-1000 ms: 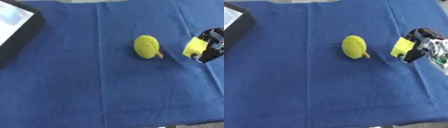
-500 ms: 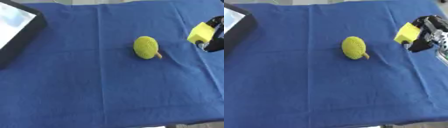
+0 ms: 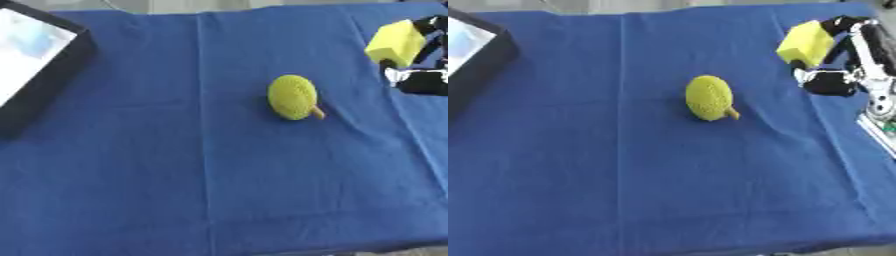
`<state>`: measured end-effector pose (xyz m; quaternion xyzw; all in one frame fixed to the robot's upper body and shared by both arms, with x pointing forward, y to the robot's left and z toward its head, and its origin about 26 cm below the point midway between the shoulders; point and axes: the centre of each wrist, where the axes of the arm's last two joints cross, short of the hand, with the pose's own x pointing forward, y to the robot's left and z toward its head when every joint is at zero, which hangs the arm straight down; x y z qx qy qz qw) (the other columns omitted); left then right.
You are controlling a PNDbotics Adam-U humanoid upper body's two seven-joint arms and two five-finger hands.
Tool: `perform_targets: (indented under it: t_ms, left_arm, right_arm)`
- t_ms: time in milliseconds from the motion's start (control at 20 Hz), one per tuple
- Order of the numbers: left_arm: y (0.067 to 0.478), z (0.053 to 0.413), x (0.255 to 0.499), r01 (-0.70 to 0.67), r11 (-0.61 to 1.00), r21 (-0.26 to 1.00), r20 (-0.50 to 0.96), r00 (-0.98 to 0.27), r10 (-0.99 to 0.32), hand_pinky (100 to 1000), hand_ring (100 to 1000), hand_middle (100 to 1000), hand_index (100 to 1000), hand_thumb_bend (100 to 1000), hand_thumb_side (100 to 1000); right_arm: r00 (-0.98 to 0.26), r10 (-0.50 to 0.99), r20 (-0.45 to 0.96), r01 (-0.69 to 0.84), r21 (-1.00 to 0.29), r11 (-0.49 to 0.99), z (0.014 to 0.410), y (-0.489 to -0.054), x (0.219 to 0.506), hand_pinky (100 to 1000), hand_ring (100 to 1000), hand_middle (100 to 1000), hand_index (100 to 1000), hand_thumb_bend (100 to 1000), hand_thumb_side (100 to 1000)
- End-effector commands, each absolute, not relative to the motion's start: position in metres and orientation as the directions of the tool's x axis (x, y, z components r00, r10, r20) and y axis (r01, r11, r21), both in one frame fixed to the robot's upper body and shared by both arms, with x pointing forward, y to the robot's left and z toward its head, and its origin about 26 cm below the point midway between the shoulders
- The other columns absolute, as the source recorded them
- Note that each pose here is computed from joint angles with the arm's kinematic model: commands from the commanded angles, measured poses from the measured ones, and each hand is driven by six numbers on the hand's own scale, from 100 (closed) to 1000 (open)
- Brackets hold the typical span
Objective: Pick up the objects with one hand, pass them to the other hand, and then place them into the box on the other side of the table.
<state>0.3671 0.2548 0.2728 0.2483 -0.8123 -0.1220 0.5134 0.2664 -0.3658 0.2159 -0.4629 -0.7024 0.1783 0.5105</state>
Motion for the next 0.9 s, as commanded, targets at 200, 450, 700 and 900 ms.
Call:
perform_targets:
  t_ms: [200,450,700,900]
  left_arm:
    - [0.254,0.299,0.357,-0.278,0.844,0.46,0.729,-0.424,-0.537,806,636,569,722,100,530]
    - [0.245,0.313,0.347,-0.243,0.854,0.46,0.7,-0.492,-0.517,805,635,569,723,100,538]
    - [0.235,0.327,0.332,-0.2,0.866,0.458,0.669,-0.565,-0.484,805,637,571,726,100,552]
    - [0.224,0.341,0.315,-0.149,0.864,0.48,0.62,-0.64,-0.454,807,642,576,730,100,570]
  right_arm:
    - [-0.178,0.77,0.613,0.505,-0.615,0.606,0.22,-0.343,0.275,161,458,507,549,100,100]
    - [-0.257,0.72,0.645,0.52,-0.536,0.665,0.222,-0.325,0.282,189,459,508,549,100,100]
    - [-0.303,0.688,0.66,0.509,-0.498,0.702,0.222,-0.305,0.289,197,460,507,548,100,100]
    - [-0.336,0.674,0.658,0.505,-0.478,0.719,0.223,-0.291,0.292,206,465,507,548,100,100]
